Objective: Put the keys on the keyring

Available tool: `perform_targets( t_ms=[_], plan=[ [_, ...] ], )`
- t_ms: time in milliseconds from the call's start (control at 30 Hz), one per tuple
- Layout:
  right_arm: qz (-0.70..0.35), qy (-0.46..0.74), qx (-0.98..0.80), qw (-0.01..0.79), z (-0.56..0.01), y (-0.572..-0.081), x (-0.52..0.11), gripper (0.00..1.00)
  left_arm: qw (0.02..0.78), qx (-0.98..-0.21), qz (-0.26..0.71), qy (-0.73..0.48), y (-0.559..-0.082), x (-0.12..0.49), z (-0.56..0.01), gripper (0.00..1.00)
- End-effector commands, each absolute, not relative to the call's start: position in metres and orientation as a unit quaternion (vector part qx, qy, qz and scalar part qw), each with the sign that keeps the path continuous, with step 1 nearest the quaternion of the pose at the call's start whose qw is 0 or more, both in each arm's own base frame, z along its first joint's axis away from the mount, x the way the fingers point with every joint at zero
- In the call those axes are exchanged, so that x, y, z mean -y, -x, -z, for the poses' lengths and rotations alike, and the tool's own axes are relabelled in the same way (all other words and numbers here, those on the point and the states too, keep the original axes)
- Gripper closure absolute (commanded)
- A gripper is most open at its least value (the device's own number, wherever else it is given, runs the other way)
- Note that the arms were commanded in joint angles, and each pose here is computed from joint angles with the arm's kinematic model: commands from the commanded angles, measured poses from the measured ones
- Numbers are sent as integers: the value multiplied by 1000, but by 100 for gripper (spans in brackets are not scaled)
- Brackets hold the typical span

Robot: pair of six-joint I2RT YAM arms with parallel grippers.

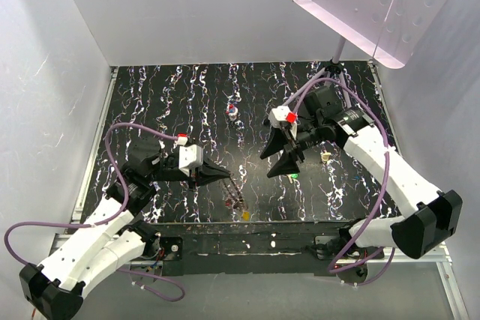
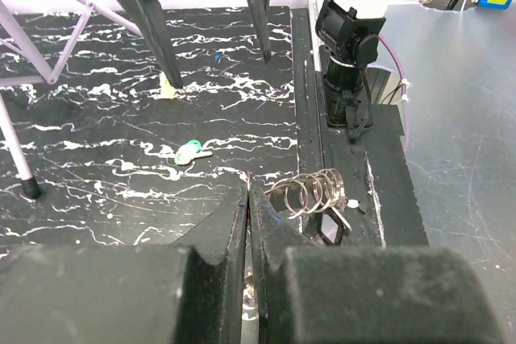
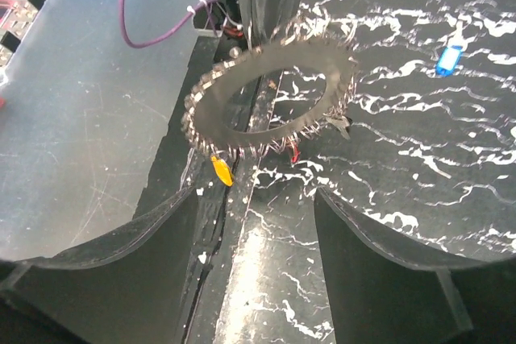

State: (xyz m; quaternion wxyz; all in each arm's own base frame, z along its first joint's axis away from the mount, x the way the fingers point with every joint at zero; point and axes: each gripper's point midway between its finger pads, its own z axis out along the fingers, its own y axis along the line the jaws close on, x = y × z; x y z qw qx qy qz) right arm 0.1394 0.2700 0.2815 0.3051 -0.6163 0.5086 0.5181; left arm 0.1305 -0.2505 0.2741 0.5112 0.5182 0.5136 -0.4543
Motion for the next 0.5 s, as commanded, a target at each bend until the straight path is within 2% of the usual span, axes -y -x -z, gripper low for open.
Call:
perform_targets(
  t_ms=[0, 133, 267, 467],
  plan=[
    [-505, 621, -522, 295, -262, -139, -262, 32, 541, -467, 451, -535, -127, 252, -287, 100],
    [-483, 628, -534, 295, -247, -138, -249, 32, 547, -473, 453, -521, -130, 252, -282, 100],
    [-466, 604, -561, 323, -240, -158, -236, 32, 551, -491, 439, -512, -135, 249, -279, 100],
    [-382, 556, -663, 326, -182, -198, -208, 32, 526, -531, 428, -508, -136, 241, -266, 100]
  ],
)
